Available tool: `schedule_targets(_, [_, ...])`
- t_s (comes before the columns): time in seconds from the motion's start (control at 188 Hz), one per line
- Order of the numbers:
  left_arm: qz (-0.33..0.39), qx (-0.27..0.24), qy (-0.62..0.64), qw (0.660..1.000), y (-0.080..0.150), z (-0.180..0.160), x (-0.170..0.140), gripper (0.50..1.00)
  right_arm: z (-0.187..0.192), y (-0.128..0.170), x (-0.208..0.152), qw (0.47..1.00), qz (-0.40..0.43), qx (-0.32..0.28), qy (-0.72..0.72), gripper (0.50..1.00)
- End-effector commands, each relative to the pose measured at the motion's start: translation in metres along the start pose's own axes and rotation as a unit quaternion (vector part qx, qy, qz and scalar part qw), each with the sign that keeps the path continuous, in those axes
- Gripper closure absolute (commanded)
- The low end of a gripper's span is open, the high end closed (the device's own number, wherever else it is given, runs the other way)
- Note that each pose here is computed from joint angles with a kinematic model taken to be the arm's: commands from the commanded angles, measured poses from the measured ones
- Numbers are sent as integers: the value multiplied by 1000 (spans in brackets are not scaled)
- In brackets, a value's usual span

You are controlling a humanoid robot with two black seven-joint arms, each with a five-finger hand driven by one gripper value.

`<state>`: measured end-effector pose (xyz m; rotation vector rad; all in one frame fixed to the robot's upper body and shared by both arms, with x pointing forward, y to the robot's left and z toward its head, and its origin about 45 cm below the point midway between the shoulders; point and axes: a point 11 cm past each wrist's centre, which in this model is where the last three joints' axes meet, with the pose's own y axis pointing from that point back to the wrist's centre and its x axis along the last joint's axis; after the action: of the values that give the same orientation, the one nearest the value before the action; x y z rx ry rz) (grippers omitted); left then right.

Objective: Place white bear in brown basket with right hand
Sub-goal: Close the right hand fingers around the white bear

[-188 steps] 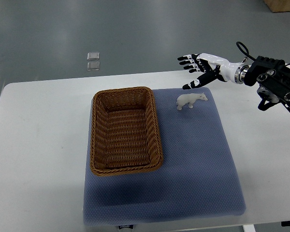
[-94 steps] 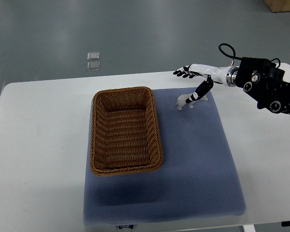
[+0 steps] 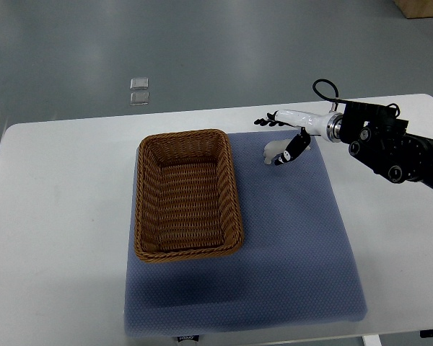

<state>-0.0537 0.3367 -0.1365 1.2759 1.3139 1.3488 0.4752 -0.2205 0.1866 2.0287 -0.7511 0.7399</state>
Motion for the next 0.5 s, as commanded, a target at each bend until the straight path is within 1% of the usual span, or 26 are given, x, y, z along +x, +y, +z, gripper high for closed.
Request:
schedule_targets(0.0, [0, 0, 0, 1000, 0, 0, 0, 500, 2, -1, -1, 1000, 2, -5, 0, 585])
schedule_targets(0.25, [0, 0, 0, 1000, 0, 0, 0, 500, 7, -3, -4, 1000, 6, -17, 6, 601])
schedule_targets(0.282, [0, 0, 0, 1000, 0, 0, 0, 500, 7, -4, -5, 1000, 4, -17, 7, 619])
schedule_targets(0.298, [0, 0, 0, 1000, 0, 0, 0, 500, 7, -4, -6, 1000, 3, -18, 8, 640])
schedule_targets(0.341, [0, 0, 0, 1000, 0, 0, 0, 500, 7, -4, -6, 1000, 3, -17, 8, 660])
schedule_targets(0.495, [0, 0, 0, 1000, 0, 0, 0, 500, 7, -4, -6, 1000, 3, -16, 8, 703])
